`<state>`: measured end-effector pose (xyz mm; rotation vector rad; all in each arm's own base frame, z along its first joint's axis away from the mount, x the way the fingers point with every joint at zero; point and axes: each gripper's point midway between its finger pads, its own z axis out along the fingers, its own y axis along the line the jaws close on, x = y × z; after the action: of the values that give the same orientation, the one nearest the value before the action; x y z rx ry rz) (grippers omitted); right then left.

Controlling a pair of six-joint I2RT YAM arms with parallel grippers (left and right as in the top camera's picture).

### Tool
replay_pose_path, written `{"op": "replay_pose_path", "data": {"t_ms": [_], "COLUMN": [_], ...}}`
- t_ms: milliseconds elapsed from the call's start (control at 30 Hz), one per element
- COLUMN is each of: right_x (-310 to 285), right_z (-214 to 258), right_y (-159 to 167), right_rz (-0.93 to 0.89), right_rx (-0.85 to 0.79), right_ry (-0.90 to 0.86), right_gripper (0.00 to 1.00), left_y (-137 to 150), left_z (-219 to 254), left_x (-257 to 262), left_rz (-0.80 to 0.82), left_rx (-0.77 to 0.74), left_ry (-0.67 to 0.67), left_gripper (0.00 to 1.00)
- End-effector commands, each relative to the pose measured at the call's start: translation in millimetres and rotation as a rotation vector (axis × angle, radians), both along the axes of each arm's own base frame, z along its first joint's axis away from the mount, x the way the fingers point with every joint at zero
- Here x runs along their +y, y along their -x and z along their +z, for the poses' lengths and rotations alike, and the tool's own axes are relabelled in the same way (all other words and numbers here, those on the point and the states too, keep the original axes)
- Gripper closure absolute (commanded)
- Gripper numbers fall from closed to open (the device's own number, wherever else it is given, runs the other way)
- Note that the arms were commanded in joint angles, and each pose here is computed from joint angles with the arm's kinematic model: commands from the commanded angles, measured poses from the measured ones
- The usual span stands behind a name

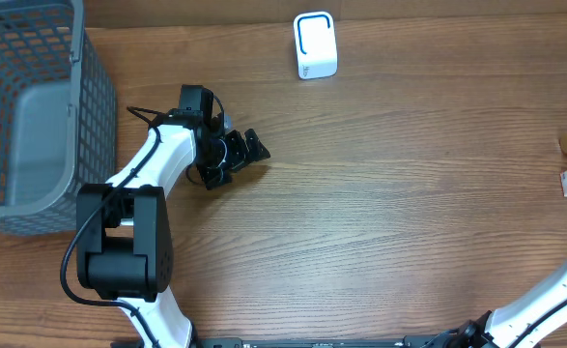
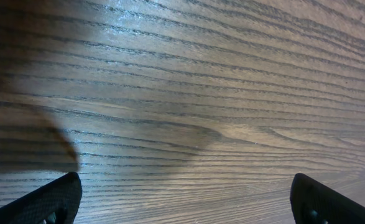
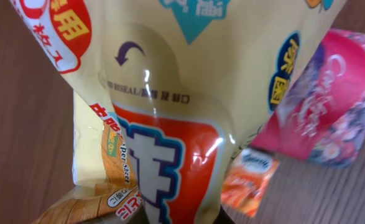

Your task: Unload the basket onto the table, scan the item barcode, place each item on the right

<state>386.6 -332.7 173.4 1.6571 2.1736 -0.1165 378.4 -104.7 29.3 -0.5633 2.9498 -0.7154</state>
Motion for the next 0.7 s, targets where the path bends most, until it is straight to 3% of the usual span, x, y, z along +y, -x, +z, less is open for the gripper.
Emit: {"op": "replay_pose_path", "data": {"t_ms": [0, 67, 100, 133, 167, 233, 433, 533, 667], "right_x": [-20.0, -27.7, -30.2, -31.3, -29.2, -22.2, 17.6, 53.1, 111.9], "right_z": [-29.4, -39.6, -39.8, -37.9, -33.7, -22.4, 59.5, 101.0, 131.7], "right_y": [13.1, 16.9, 16.9, 16.1, 12.6, 4.9, -8.6, 1.0, 29.8], "right_rz": [-0.040, -0.056, -0.056, -0.057, -0.029, 0.027, 0.127, 0.180, 0.231], "right_rx": [0.048, 0.060, 0.056, 0.050, 0.036, -0.003, -0.218, -0.290, -0.270], "right_ry": [-0.021, -0.027, -0.023, -0.020, -0.025, -0.047, -0.101, -0.138, -0.216], "right_gripper": [0.93, 0.73, 0.58, 0.31, 0.18, 0.09, 0.06, 0.05, 0.00], "left_y": [-6.7, -6.7, -6.8, -6.8, -6.7, -6.8, -6.8, -6.7, -6.8], "left_z": [14.4, 14.4, 14.4, 14.4, 14.4, 14.4, 14.4, 14.4, 14.4], "left_x": [-2.7, -2.7, -2.7, -2.7, -2.7, -2.7, -2.7, -2.7, -2.7], "left_rz": [-0.016, -0.016, -0.016, -0.016, -0.016, -0.016, -0.016, -0.016, -0.016], "left_rx": [-0.049, -0.049, -0.050, -0.050, -0.049, -0.050, -0.050, -0.049, -0.050], "left_ry": [-0.001, -0.001, -0.001, -0.001, -0.001, -0.001, -0.001, -0.001, -0.001], "left_gripper": [0.00, 0.00, 0.00, 0.00, 0.00, 0.00, 0.00, 0.00, 0.00]}}
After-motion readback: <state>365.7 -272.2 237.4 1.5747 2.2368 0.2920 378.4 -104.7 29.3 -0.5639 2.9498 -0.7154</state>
